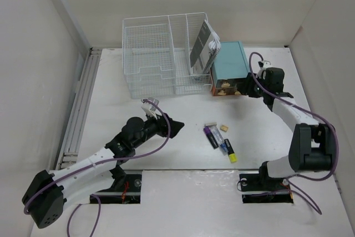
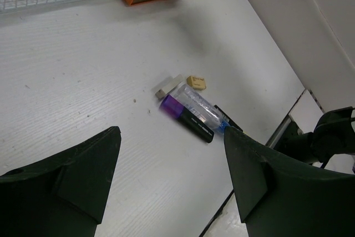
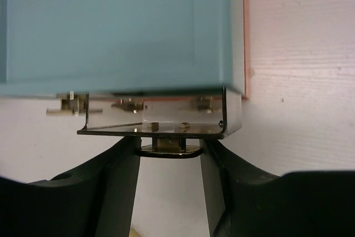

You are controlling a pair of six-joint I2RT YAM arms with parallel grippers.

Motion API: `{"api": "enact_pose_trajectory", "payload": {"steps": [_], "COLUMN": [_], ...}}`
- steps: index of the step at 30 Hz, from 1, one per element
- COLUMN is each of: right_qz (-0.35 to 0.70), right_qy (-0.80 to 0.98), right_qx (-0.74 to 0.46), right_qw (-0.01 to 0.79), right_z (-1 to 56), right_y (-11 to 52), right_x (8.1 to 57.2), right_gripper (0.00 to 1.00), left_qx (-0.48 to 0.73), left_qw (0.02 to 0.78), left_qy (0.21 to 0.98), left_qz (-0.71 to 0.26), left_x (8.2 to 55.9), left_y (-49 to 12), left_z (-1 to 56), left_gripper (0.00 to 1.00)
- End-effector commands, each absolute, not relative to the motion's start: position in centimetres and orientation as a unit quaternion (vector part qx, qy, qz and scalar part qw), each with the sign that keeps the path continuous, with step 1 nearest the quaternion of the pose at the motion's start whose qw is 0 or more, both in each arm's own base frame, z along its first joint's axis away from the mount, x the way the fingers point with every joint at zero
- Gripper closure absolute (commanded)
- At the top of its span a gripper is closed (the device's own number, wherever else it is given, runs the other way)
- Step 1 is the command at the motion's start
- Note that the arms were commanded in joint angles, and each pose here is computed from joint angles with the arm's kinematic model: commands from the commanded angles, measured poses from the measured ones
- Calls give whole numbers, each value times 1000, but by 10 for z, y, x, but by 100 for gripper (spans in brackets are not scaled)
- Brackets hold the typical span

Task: Organize the desk

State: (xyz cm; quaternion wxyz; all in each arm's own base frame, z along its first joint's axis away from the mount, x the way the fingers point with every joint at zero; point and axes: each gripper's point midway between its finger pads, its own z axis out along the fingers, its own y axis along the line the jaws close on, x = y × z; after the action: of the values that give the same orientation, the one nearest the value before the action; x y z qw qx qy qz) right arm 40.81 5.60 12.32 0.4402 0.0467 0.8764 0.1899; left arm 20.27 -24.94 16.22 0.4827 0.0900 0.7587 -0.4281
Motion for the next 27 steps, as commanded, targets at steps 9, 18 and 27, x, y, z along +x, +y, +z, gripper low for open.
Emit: {"api": "enact_pose_trajectory", "payload": {"steps": [9, 18, 27], "right_qz": [199, 275, 376], "right_qy": [890, 861, 807], "right_qx": [-34, -97, -187], "right_qw": [410, 418, 414], "right_z": [133, 160, 201], "right_y": [64, 94, 136], "right_x": [319, 287, 249], "right_gripper": [71, 0, 0], "left_qx": [97, 96, 96], "left_qw": [489, 497, 494], "left_qy": [748, 739, 742], "left_qz": [-438, -445, -443], "left_x": [205, 207, 207], "left_y": [-254, -256, -256], "left_z": [169, 178, 175], "left_gripper": [28, 28, 28]}}
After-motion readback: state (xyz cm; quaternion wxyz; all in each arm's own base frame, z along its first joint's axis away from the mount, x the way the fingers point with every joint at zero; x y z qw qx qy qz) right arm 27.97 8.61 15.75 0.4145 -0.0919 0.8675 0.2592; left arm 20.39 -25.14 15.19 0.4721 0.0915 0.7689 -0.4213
